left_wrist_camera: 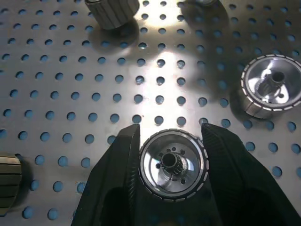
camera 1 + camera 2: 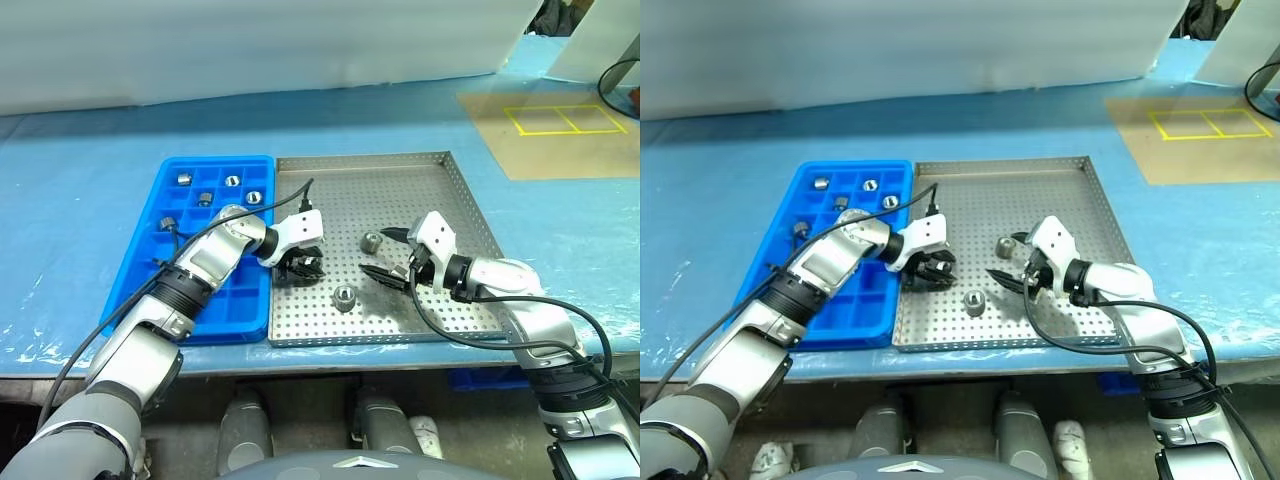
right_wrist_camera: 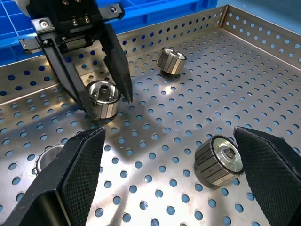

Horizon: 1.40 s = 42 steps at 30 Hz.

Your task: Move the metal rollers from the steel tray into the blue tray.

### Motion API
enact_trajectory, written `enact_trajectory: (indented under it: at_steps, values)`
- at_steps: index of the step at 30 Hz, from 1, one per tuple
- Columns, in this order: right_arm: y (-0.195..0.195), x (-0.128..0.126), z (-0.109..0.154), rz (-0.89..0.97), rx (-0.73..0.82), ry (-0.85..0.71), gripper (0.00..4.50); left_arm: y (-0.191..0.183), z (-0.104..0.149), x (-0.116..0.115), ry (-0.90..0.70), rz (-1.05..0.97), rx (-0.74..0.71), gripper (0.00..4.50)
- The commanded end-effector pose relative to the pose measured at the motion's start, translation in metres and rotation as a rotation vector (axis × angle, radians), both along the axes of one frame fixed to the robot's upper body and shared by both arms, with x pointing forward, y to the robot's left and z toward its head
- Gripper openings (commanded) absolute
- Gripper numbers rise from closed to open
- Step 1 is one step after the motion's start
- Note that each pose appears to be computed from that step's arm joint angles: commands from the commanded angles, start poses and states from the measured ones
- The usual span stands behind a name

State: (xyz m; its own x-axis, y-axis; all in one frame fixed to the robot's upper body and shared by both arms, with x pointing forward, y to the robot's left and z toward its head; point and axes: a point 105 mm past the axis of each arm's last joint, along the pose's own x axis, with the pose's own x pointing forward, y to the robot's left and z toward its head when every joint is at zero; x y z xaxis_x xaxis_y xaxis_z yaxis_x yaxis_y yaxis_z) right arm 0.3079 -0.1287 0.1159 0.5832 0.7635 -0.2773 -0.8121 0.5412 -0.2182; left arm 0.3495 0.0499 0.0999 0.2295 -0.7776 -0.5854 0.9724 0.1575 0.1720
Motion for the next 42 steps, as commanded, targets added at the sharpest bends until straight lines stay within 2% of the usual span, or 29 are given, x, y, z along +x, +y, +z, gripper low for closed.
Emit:
enact_trajectory:
  at_steps: [1, 8, 13, 15, 17, 22, 24, 28, 32, 36, 42]
  values:
    - [0.006, 0.002, 0.014, 0.034, 0.017, -0.055, 4.5, 0.011, 0.036, 0.02, -0.083, 0.198, -0.163, 1.69]
    - [0.018, 0.008, 0.012, 0.1, 0.023, -0.038, 4.5, 0.05, 0.082, 0.029, -0.227, 0.584, -0.435, 1.69]
    - [0.026, 0.014, 0.01, 0.154, 0.018, -0.029, 4.5, 0.083, 0.105, 0.019, -0.37, 0.851, -0.596, 1.69]
    - [0.03, 0.016, 0.009, 0.183, 0.014, -0.025, 4.5, 0.112, 0.109, 0.012, -0.463, 1.041, -0.662, 1.69]
    - [0.036, 0.019, 0.008, 0.215, 0.015, -0.017, 4.5, 0.142, 0.105, 0.0, -0.54, 1.234, -0.673, 1.69]
    - [0.044, 0.022, 0.006, 0.263, 0.013, -0.007, 4.5, 0.172, 0.094, -0.024, -0.617, 1.458, -0.659, 1.69]
    - [0.046, 0.024, 0.005, 0.274, 0.01, -0.005, 4.5, 0.179, 0.083, -0.035, -0.601, 1.522, -0.648, 1.69]
    - [0.049, 0.024, 0.003, 0.291, 0.01, -0.002, 4.5, 0.181, 0.063, -0.05, -0.529, 1.578, -0.635, 1.69]
    - [0.048, 0.023, 0.003, 0.295, 0.01, 0.0, 4.5, 0.186, 0.053, -0.06, -0.503, 1.611, -0.623, 1.69]
    - [0.044, 0.022, 0.003, 0.285, 0.007, 0.0, 4.5, 0.188, 0.035, -0.064, -0.441, 1.637, -0.606, 1.69]
    - [0.041, 0.023, 0.004, 0.265, 0.003, -0.007, 4.5, 0.187, 0.034, -0.056, -0.437, 1.642, -0.591, 3.73]
